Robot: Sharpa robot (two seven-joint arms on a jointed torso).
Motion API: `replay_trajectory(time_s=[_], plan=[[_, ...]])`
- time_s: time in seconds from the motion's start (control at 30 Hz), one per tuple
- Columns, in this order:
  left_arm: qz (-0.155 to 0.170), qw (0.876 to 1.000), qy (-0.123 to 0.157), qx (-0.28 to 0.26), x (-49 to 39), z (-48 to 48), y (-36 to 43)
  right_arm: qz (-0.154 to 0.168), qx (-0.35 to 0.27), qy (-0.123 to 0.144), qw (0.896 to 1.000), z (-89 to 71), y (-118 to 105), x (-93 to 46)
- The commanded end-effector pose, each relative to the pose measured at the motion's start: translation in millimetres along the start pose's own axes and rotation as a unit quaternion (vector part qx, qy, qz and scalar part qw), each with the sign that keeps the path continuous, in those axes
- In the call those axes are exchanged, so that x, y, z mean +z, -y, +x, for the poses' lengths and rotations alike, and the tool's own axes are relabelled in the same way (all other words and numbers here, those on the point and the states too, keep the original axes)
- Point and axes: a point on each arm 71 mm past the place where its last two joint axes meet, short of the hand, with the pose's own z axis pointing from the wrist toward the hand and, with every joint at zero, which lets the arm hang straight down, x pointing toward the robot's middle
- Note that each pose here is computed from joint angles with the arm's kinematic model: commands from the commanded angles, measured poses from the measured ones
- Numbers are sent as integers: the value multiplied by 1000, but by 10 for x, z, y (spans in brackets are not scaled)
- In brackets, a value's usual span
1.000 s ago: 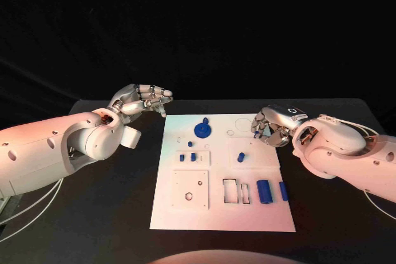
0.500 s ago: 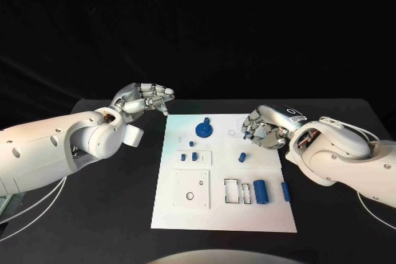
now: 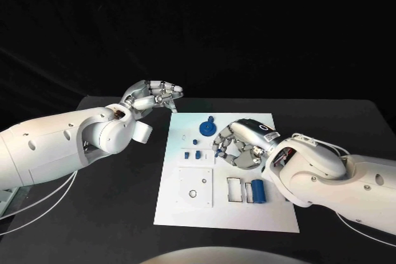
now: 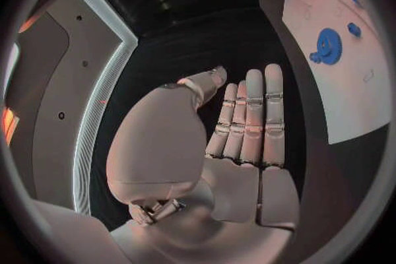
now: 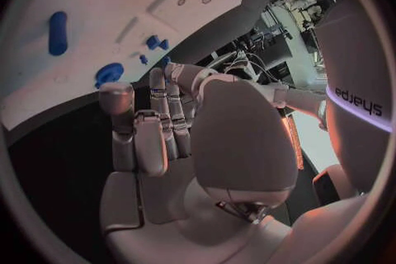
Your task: Assemble the parts on the task board
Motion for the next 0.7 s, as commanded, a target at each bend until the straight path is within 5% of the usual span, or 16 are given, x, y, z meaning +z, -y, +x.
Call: replay_trajectory(time_s=[0.03, 0.3, 0.7], plan=[[6, 1000, -1, -5, 19, 28, 3, -24, -11, -20, 999, 129, -61, 15], [4, 1000, -4, 0, 45, 64, -21, -39, -6, -50, 998, 482, -158, 65], [2, 1000, -7, 0, 48, 79, -42, -37, -21, -52, 998, 628, -201, 112]])
